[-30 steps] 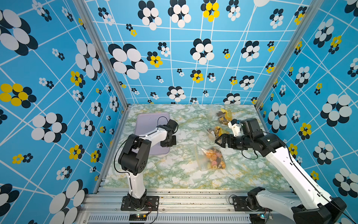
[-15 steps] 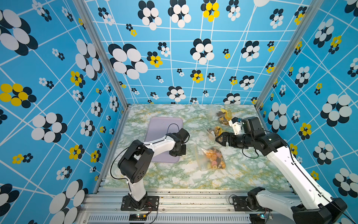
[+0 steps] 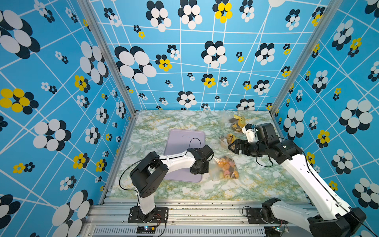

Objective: Pour cookies out of the ziploc bag
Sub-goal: Move the tray at the center of the board.

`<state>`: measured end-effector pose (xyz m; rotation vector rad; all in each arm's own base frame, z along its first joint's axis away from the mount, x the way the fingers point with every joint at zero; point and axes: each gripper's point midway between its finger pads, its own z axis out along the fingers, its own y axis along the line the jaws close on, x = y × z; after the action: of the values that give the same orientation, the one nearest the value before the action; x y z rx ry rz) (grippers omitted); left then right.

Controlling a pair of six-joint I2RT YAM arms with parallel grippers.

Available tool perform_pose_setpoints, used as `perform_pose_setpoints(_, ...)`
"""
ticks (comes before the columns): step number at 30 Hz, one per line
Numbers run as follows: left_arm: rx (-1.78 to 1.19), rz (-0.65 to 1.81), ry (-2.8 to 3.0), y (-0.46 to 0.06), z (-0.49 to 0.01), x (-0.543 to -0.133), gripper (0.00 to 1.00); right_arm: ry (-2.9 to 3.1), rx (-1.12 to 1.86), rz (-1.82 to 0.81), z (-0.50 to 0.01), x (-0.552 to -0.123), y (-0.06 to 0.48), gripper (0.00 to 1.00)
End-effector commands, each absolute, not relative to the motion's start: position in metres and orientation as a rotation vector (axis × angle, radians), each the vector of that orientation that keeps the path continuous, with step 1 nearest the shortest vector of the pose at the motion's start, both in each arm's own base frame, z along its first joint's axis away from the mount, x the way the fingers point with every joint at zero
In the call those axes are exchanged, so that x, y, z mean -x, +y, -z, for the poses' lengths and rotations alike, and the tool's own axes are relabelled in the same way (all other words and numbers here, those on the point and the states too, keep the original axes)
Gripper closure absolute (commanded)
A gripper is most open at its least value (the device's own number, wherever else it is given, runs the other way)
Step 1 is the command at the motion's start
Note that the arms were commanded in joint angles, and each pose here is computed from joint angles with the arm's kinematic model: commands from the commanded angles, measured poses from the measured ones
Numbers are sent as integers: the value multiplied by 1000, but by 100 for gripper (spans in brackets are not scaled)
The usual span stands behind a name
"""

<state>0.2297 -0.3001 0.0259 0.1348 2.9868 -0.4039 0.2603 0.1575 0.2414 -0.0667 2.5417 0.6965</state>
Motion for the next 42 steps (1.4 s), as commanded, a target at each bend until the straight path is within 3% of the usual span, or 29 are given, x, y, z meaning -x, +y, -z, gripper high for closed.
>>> perform_pose_setpoints(1,-94,529,3002,-324,-27,-229,100,2557,52,-633,-230,-258,147,1)
perform_pose_setpoints(14,-63,668,2947,-350,-40,-251,98,2553,9,-554,-224,-240,125,1)
perform_pose_setpoints(18,-74,698,2904,-347,-54,-252,90,2541,-1,-534,-222,-235,120,1)
perform_pose_setpoints(32,-76,781,2698,-281,-156,-239,22,2493,20,-636,-230,-244,138,1)
perform_pose_setpoints(36,-31,1023,2646,-269,-181,-245,1,2481,48,-620,-231,-250,151,1)
perform_pose_setpoints(42,-8,1147,2619,-255,-179,-258,1,2581,50,-669,-211,-255,182,1)
